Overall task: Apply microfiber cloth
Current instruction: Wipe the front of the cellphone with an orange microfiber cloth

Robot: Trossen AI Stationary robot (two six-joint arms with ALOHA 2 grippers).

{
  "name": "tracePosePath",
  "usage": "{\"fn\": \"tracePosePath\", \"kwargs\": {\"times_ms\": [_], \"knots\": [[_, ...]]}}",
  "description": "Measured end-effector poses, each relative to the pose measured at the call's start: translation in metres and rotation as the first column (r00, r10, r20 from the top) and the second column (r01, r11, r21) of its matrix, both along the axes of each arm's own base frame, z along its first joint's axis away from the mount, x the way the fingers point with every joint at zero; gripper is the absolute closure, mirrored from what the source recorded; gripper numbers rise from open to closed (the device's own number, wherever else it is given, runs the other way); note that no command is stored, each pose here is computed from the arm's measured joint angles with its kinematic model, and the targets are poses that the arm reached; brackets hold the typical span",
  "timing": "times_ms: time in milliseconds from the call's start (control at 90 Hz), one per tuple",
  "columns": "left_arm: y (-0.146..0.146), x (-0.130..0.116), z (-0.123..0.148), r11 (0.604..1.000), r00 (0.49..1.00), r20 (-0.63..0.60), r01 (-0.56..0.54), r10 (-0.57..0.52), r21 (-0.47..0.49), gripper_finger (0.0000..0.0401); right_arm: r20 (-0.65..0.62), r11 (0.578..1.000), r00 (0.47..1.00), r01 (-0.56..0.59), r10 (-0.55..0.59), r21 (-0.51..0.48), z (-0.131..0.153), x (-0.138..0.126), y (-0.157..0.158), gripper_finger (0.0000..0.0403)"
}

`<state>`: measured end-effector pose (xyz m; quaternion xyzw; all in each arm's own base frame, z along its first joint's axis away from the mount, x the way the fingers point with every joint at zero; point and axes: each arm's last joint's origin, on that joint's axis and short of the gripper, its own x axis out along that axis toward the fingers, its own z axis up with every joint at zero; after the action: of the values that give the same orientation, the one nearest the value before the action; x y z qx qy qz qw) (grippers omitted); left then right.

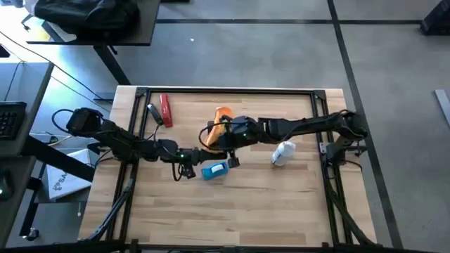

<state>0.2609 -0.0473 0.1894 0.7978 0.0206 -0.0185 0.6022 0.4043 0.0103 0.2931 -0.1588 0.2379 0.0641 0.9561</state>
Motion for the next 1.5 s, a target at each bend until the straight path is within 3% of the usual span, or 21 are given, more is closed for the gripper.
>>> {"fn": "tracePosePath", "kwargs": {"times_ms": [400,744,889,1089,1411,1500], "knots": [[-0.014,0.017,-0.008,0.999,0.999,-0.034,0.039,-0.039,-0.001,0.0387,-0.011,0.981,0.983,0.185,-0.186,-0.057,-0.001,-0.002,-0.049,0.0403],[-0.014,0.017,-0.008,0.999,0.999,-0.031,0.029,-0.03,-0.034,0.0387,-0.003,0.929,0.963,0.259,-0.27,-0.262,0.002,-0.006,-0.052,0.0403],[-0.014,0.017,-0.009,0.997,0.999,-0.032,0.021,-0.024,-0.068,0.0387,0.041,0.871,0.952,0.293,-0.302,-0.394,0.027,-0.017,-0.041,0.0403],[-0.013,0.017,-0.008,0.997,1.0,-0.024,0.018,-0.019,-0.072,0.0387,0.071,0.923,0.979,0.204,-0.191,-0.327,0.051,-0.023,-0.026,0.0403],[-0.012,0.017,-0.005,0.997,1.0,0.002,-0.026,0.026,-0.067,0.0387,-0.08,0.984,0.992,0.081,-0.094,-0.157,0.015,-0.008,-0.016,0.0403],[-0.011,0.017,-0.004,0.996,0.998,0.02,-0.051,0.052,-0.072,0.0387,-0.113,0.98,0.987,0.093,-0.114,-0.177,0.011,-0.009,-0.011,0.0403]]}}
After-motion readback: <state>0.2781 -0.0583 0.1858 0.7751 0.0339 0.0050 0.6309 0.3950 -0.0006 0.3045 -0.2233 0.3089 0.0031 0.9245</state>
